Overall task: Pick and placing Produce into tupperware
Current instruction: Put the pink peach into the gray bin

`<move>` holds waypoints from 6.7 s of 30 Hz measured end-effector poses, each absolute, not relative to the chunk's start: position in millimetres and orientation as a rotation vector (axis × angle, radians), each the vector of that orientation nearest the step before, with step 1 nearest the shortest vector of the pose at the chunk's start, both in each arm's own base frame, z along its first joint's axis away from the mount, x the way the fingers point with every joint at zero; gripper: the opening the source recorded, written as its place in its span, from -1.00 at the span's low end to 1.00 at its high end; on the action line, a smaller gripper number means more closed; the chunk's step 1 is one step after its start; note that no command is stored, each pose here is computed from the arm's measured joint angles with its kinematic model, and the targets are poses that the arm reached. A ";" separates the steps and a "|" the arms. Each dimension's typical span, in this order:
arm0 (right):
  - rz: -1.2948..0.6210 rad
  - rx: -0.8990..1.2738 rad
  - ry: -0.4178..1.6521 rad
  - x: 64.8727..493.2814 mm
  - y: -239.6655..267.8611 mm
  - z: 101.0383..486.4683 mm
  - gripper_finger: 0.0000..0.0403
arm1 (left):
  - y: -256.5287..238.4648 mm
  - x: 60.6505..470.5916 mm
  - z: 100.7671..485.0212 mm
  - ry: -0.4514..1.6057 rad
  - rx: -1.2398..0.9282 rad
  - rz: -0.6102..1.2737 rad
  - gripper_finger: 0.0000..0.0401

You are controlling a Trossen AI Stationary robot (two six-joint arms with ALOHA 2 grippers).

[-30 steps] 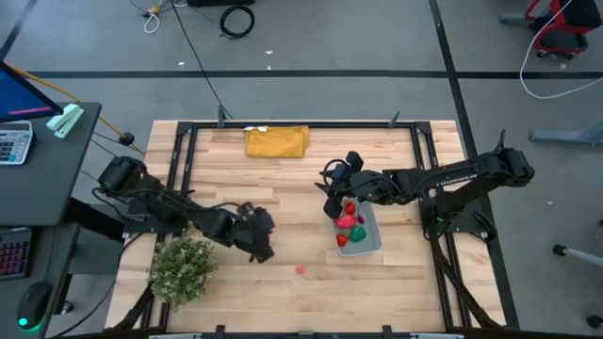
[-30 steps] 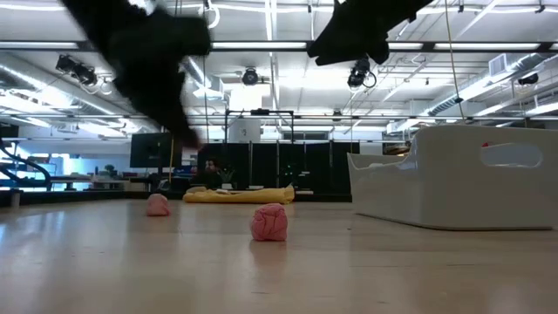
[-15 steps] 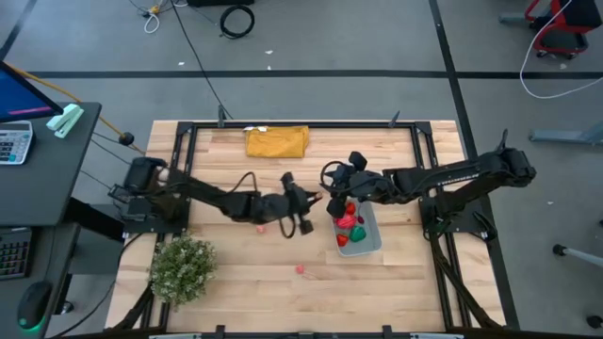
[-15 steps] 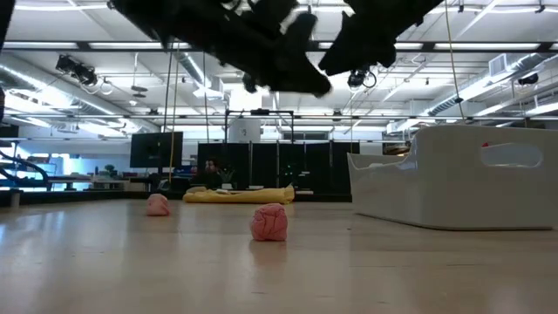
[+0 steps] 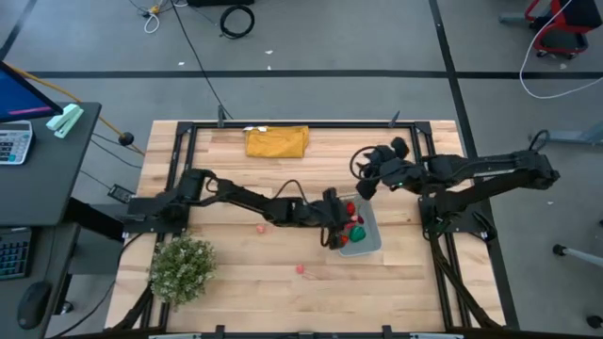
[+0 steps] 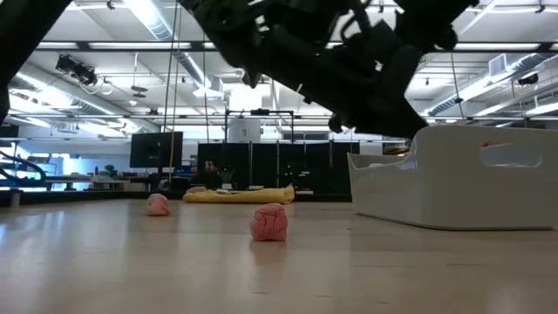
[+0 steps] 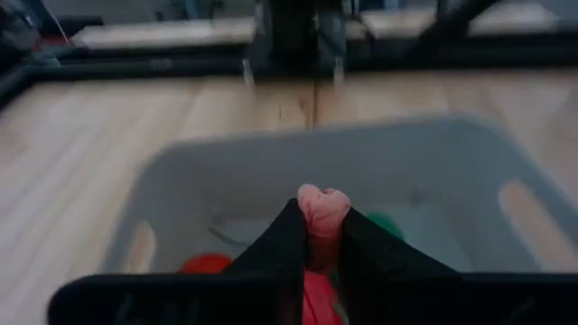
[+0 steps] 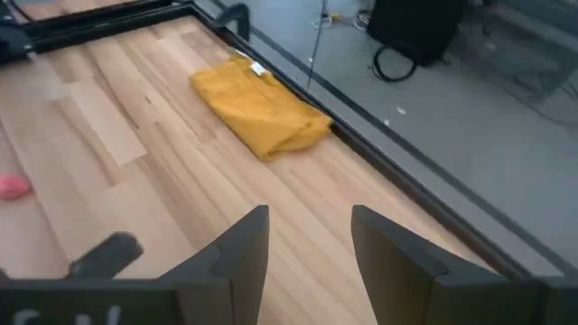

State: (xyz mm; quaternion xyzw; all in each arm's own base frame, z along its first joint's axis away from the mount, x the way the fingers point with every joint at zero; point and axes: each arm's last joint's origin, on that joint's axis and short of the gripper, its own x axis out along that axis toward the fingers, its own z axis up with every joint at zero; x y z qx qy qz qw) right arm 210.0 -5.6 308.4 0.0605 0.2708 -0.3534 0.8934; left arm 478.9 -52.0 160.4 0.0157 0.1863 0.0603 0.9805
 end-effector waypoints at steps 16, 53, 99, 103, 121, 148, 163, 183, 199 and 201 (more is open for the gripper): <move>-0.721 0.175 0.770 217.2 -2.3 282.0 -0.17 | -47.4 476.1 176.2 0.660 0.116 0.126 0.03; 0.009 0.162 0.570 318.7 108.6 223.7 -0.18 | -55.5 249.4 374.5 0.905 0.086 0.565 -0.13; 0.249 -0.055 0.852 385.6 136.3 108.2 -0.19 | -83.6 233.3 372.2 0.908 0.107 0.545 -0.14; 0.195 -0.001 0.862 385.2 135.8 108.2 -0.24 | -85.1 232.6 372.2 0.907 0.108 0.541 -0.14; -0.130 -0.014 0.820 324.7 105.5 238.3 -0.60 | -84.9 232.2 372.0 0.903 0.085 0.555 -0.12; -0.513 0.159 1.153 240.2 73.1 199.7 -0.36 | -99.8 226.1 371.0 0.886 0.053 0.530 -0.13; -0.573 0.159 0.941 263.4 52.4 206.9 -0.04 | -107.6 238.0 355.1 0.917 0.002 0.608 -0.14; -0.554 0.151 0.895 270.5 46.5 209.7 -0.15 | -146.1 292.1 262.5 1.213 0.378 0.616 -0.12; -0.516 0.073 0.917 270.8 45.4 209.8 -0.15 | -69.0 140.3 306.9 0.724 -0.097 0.738 -0.14; -0.520 0.075 0.917 270.9 44.4 209.9 -0.15 | -60.3 123.8 281.5 0.617 -0.279 0.715 -0.14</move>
